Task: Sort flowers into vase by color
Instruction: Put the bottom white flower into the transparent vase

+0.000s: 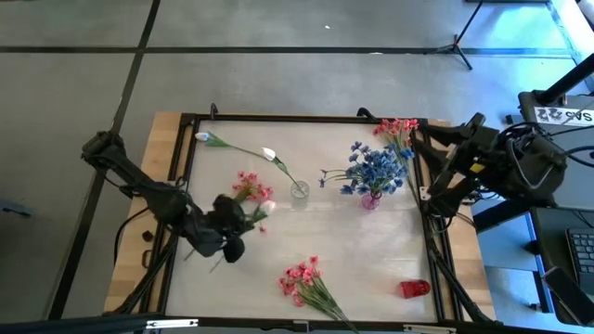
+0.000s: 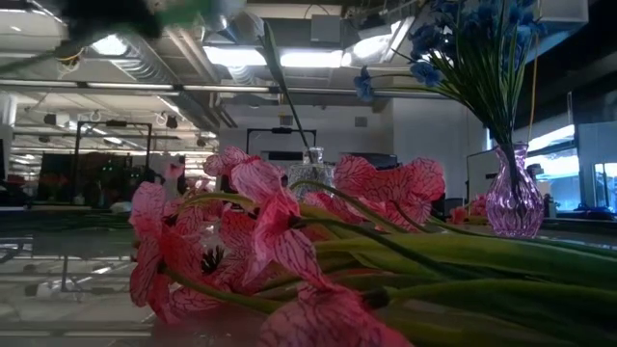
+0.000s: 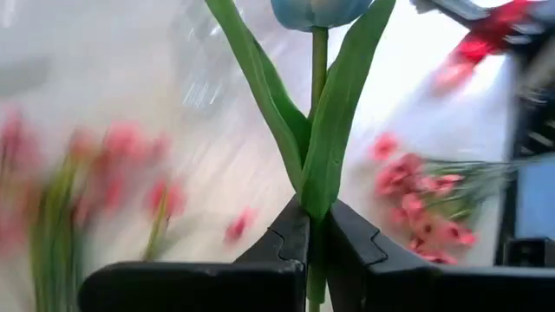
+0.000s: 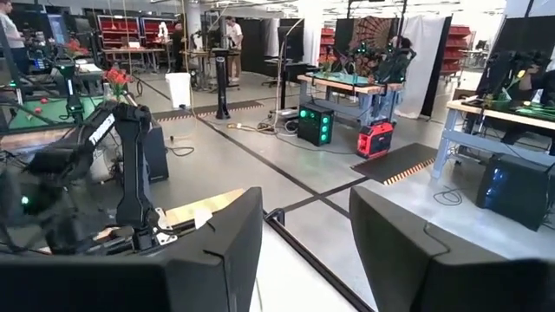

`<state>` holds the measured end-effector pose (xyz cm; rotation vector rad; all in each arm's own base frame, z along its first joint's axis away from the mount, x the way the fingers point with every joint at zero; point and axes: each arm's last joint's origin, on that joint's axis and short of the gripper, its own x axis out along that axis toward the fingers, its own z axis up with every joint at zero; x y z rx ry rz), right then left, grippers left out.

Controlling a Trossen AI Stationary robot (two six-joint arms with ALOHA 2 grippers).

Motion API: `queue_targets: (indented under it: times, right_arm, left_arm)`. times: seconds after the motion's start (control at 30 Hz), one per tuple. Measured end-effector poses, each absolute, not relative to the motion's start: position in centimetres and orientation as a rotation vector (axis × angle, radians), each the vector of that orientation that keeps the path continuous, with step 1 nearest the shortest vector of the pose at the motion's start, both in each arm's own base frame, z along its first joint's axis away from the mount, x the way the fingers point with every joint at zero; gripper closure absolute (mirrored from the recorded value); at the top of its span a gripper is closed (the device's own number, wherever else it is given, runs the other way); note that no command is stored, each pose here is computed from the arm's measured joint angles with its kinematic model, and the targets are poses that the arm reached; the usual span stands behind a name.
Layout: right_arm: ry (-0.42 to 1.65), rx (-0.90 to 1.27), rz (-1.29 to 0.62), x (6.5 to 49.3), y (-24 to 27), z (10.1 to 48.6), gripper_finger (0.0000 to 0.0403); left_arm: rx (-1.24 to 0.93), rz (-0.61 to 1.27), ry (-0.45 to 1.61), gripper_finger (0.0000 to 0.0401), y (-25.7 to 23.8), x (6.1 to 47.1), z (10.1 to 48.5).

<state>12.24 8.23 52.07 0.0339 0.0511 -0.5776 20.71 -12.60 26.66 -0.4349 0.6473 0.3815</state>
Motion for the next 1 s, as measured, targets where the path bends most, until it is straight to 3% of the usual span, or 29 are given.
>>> queue_targets:
  times: [0.2, 0.37, 0.53, 0.73, 1.0]
  right_arm:
    - [0.055, 0.023, -0.583, 12.7, 8.6, 51.9, 0.0230]
    - [0.037, 0.057, -0.582, 12.8, 8.8, 52.2, 0.0230]
    - [0.033, 0.067, -0.578, 12.9, 8.8, 52.2, 0.0230]
    - [0.031, 0.065, -0.588, 12.9, 8.8, 52.2, 0.0230]
    - [0.027, 0.064, -0.601, 12.8, 8.8, 52.2, 0.0230]
  left_arm:
    - [-0.056, 0.196, 0.420, 0.0389, -13.0, 23.3, 29.0]
    - [-0.089, 0.265, 0.095, 0.0390, -10.6, 25.9, 32.6]
    - [-0.051, 0.314, -0.090, 0.0388, -8.4, 27.5, 34.3]
    - [0.099, 0.408, -0.065, 0.0387, -8.1, 30.9, 33.0]
    - [0.143, 0.551, -0.084, 0.0387, -5.5, 34.8, 32.9]
